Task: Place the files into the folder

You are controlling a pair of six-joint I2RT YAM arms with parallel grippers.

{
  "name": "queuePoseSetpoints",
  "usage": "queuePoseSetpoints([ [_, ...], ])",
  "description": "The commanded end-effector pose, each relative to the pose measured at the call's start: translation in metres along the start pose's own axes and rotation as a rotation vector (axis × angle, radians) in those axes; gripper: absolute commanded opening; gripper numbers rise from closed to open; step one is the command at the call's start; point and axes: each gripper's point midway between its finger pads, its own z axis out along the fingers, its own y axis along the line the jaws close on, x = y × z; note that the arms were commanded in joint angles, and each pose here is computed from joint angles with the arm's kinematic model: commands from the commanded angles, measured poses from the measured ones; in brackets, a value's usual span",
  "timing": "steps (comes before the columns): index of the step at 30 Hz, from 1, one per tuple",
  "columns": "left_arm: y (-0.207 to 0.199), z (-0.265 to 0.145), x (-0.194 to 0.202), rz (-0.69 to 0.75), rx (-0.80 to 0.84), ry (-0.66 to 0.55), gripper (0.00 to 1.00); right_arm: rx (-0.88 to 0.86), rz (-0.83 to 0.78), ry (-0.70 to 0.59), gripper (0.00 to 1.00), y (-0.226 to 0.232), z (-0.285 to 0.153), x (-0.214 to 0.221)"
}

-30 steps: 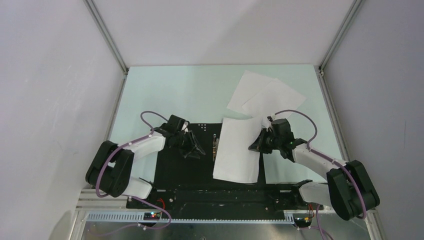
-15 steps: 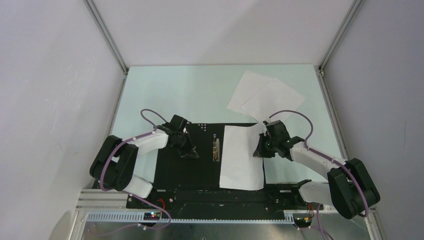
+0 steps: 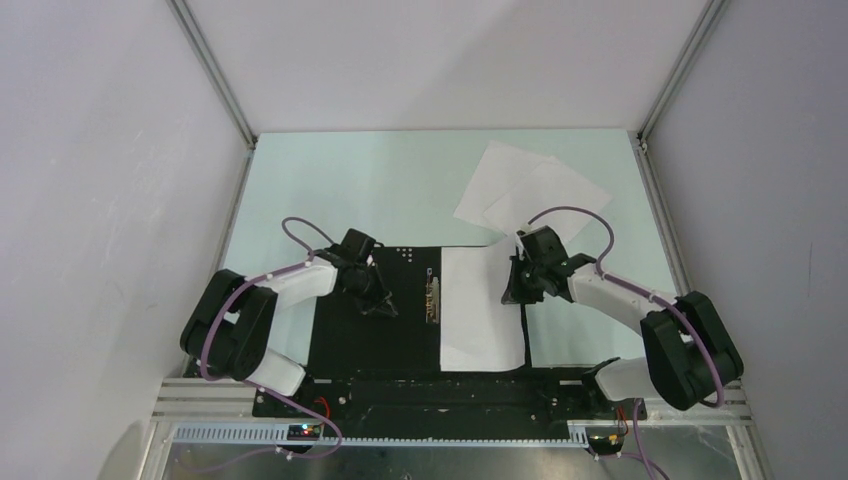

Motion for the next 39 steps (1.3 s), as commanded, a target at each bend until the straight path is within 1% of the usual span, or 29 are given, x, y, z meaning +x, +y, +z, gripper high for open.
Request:
queuePoseSetpoints([
  [1,0.032,0.01,-0.013,0.015,-0.151,-0.076,0.11,-0.034,0.041,0.043,0.0,0.008,0.002,-0.006],
  [8,0.033,0.011,-0.013,0.015,-0.155,-0.073,0.11,-0.066,0.162,0.111,0.0,-0.001,0.01,-0.005],
  [12,0.034,0.012,-0.012,0.015,-0.158,-0.07,0.11,-0.063,0.218,0.118,0.0,-0.013,0.012,-0.01],
  [17,0.034,0.013,-0.011,0.014,-0.16,-0.063,0.11,-0.129,0.252,0.153,0.0,0.002,0.017,-0.009],
  [22,0.036,0.014,-0.01,0.014,-0.164,-0.058,0.11,-0.178,0.331,0.188,0.0,0.016,0.023,-0.007],
  [29,0.036,0.013,-0.009,0.016,-0.162,-0.058,0.11,-0.203,0.415,0.172,0.0,0.015,0.025,-0.02],
  [34,0.036,0.013,-0.008,0.018,-0.161,-0.054,0.11,-0.205,0.4,0.151,0.0,0.02,0.024,-0.023],
  [39,0.036,0.013,-0.009,0.022,-0.158,-0.056,0.11,-0.15,0.296,0.143,0.0,0.02,0.026,-0.01],
])
